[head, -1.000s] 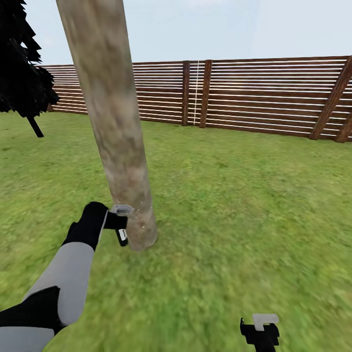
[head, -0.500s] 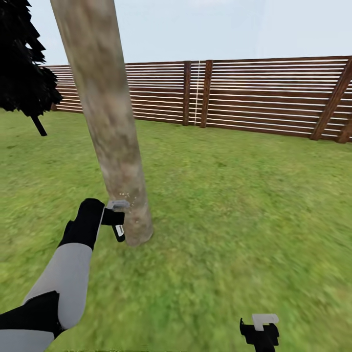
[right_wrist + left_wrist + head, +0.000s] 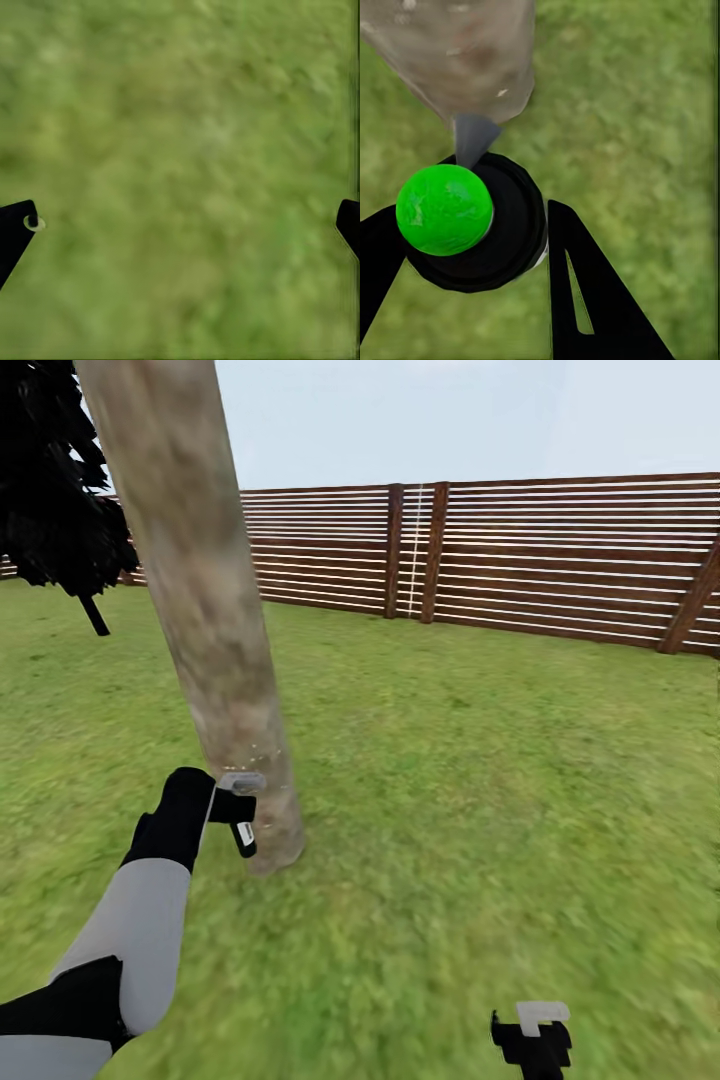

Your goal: In the garden, pick up the pesticide atomizer on the floor and spray pesticide onto both trees until each tree trunk is fully covered.

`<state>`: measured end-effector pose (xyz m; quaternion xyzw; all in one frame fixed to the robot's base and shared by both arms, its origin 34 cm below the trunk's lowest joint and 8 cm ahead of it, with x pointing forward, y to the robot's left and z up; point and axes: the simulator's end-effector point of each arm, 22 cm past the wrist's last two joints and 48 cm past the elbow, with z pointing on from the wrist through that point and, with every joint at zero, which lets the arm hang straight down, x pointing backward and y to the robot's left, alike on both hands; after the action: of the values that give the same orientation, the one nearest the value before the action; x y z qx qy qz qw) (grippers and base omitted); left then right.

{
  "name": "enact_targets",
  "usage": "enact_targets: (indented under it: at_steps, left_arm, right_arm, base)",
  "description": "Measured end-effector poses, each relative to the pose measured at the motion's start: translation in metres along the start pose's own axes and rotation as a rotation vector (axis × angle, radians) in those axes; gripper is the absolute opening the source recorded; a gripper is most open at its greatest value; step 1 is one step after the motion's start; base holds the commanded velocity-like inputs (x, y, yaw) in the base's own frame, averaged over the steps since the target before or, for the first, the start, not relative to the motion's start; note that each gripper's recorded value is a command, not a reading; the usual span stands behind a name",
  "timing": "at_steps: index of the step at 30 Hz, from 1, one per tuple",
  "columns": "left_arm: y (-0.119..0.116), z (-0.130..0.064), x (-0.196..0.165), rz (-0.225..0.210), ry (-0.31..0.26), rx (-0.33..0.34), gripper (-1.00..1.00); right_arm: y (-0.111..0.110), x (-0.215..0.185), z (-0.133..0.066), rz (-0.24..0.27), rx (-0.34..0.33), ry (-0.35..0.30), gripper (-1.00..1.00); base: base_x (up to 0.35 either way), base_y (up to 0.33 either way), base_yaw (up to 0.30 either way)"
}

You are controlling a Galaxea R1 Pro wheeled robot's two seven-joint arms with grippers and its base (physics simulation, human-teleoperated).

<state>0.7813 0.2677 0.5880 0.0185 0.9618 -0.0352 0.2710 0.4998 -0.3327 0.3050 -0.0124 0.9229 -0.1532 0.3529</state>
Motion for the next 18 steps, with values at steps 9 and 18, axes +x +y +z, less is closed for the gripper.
enact_targets:
  at_steps: [9, 18]
  left_arm:
    - [0.006, 0.0, 0.0, 0.001, 0.001, -0.011, -1.0]
    - [0.076, 0.008, 0.049, -0.015, 0.073, -0.109, -1.0]
  right_arm:
    - [0.002, 0.0, 0.0, 0.0, -0.003, 0.001, 1.0]
    - [0.002, 0.0, 0.0, 0.0, -0.003, 0.0, 1.0]
  base:
    - [0.001, -0.273, 0.0]
    - [0.017, -0.275, 0.0]
